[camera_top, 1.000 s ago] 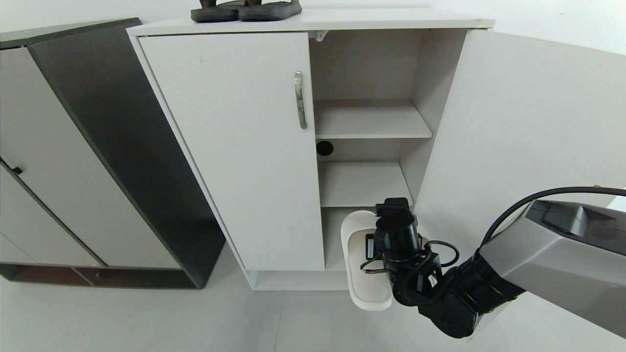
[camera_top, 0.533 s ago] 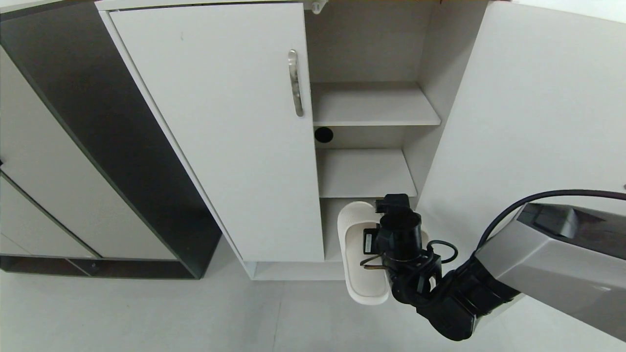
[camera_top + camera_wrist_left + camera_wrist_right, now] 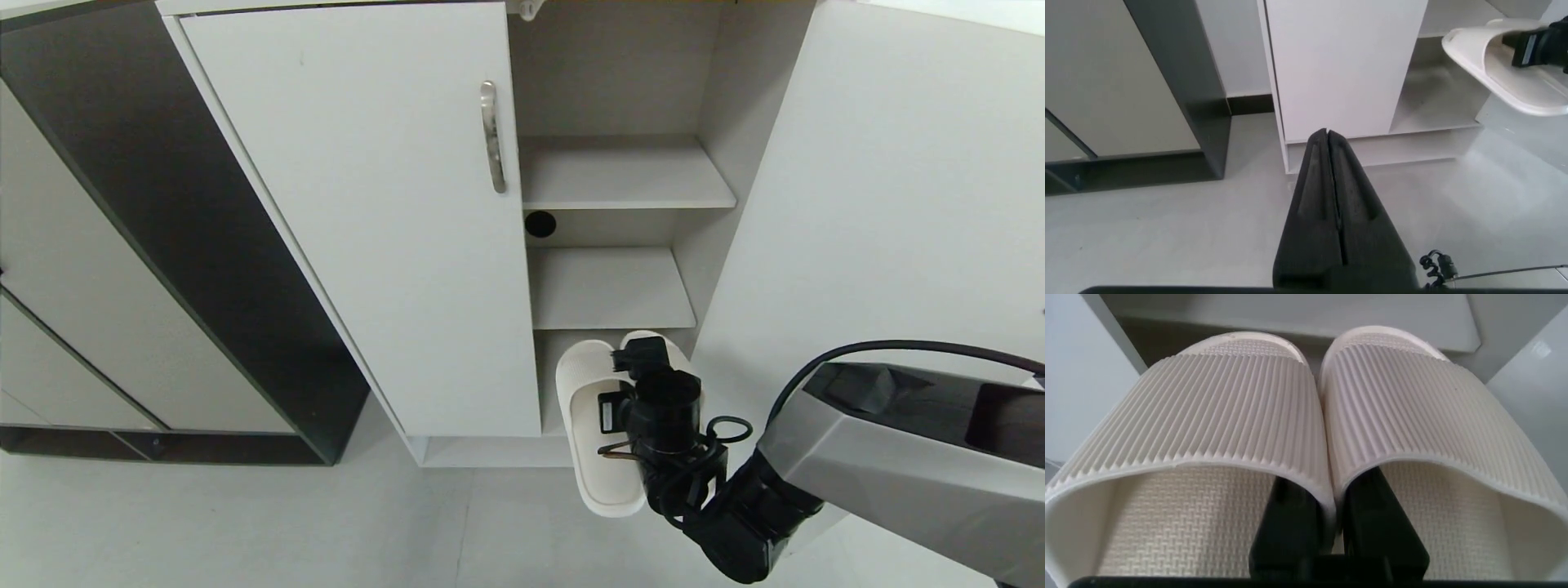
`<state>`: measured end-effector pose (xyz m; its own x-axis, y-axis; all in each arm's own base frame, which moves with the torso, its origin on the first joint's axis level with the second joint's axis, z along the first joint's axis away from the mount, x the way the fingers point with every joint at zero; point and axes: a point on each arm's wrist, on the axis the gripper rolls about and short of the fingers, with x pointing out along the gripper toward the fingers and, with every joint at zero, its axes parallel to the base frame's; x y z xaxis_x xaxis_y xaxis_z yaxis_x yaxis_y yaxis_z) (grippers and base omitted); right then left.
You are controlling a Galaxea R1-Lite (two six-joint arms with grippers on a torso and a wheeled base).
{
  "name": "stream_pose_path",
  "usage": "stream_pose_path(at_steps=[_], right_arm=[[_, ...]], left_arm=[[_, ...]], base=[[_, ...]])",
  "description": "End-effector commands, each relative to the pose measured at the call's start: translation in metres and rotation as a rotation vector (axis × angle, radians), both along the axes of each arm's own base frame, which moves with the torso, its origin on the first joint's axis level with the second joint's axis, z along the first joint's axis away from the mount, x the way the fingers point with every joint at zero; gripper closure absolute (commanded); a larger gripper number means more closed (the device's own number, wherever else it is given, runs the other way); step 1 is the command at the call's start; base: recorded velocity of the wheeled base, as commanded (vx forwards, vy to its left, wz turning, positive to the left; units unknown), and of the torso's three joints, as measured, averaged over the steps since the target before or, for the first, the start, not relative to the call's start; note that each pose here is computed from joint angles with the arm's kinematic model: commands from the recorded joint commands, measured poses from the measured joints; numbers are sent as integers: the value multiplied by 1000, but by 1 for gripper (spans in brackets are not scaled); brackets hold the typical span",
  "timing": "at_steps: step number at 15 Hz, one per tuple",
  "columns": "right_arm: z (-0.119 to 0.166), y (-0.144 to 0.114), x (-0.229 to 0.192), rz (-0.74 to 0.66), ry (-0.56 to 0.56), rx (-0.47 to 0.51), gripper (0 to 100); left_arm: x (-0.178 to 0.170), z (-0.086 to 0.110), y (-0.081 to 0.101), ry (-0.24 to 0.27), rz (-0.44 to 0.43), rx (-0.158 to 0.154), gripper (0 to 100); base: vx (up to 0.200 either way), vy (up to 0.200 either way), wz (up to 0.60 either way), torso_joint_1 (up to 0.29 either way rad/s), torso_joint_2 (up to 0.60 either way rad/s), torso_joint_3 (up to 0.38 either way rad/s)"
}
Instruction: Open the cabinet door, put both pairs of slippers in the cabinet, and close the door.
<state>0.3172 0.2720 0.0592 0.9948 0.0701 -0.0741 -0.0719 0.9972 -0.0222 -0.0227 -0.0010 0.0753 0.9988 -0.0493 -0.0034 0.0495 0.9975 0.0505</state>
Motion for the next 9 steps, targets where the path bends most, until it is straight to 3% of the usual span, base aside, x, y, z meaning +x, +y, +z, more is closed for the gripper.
stream_pose_path(at_steps=[1,3,9], right_arm=[[-6,-1,2,-7,7,-6,100],[-6,-1,3,-8,7,-6,100],[7,-1,3,-38,-47,31,100]], left_arm=[[0,0,0,1,0,0,100],[0,0,0,1,0,0,100],[0,0,0,1,0,-3,100]], base=[[0,0,0,0,0,0],[0,0,0,0,0,0],[200,0,0,0,3,1]])
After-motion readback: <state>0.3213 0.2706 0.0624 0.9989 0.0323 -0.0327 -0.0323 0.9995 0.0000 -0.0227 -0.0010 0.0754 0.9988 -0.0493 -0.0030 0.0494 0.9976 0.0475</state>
